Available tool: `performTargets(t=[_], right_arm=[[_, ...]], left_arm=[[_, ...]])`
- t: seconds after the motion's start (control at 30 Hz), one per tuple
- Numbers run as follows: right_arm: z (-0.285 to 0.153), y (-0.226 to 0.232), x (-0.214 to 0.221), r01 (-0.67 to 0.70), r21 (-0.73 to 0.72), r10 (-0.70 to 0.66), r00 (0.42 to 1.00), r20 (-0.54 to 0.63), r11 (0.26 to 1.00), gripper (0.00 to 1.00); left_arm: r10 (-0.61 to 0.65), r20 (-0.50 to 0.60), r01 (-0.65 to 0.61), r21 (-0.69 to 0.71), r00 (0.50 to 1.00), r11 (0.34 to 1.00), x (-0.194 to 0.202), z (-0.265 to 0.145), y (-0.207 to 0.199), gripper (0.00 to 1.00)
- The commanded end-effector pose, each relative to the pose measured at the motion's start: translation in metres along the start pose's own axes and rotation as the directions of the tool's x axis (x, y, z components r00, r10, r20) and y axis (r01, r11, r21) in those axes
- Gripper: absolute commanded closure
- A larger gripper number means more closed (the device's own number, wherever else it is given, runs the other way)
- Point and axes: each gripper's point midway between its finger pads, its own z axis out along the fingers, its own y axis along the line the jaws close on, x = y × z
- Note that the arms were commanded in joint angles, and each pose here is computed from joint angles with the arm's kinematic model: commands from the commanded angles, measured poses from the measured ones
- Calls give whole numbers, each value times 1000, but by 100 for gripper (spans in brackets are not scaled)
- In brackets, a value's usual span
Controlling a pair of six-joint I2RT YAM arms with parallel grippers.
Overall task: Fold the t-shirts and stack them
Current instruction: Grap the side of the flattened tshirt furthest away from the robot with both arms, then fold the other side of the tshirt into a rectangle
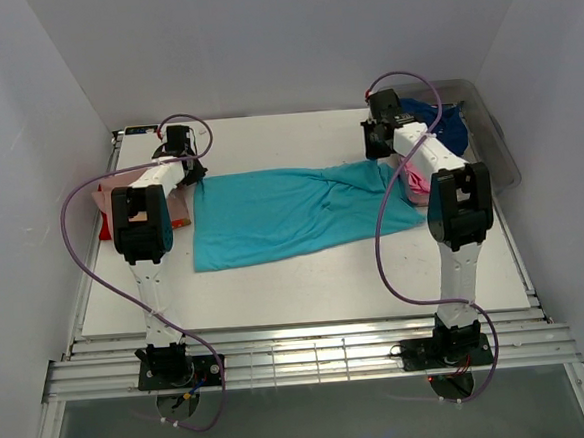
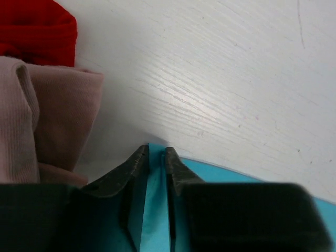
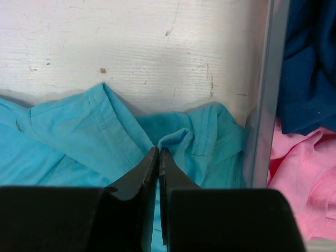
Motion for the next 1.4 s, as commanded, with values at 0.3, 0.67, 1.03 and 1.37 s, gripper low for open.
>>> performTargets(t=[0.3, 0.67, 1.03, 1.37], right_arm=[[-40, -13, -78, 2, 72, -14, 984, 177, 997, 92], [-51, -16, -96, 8, 51, -19, 977, 214, 999, 92], [-74, -16, -21, 11, 24, -14, 991, 133, 1000, 92], [-90, -16, 17, 28, 28, -30, 997, 73, 999, 92]], left_arm=[[-3, 42, 3, 4, 999, 1000, -24, -12, -4, 100], [26, 136, -28, 18, 990, 999, -72, -34, -17, 100], [20, 172, -18, -15, 985, 1000, -46, -76, 11, 100], [8, 190, -11, 14, 982, 1000, -28, -115, 24, 100]])
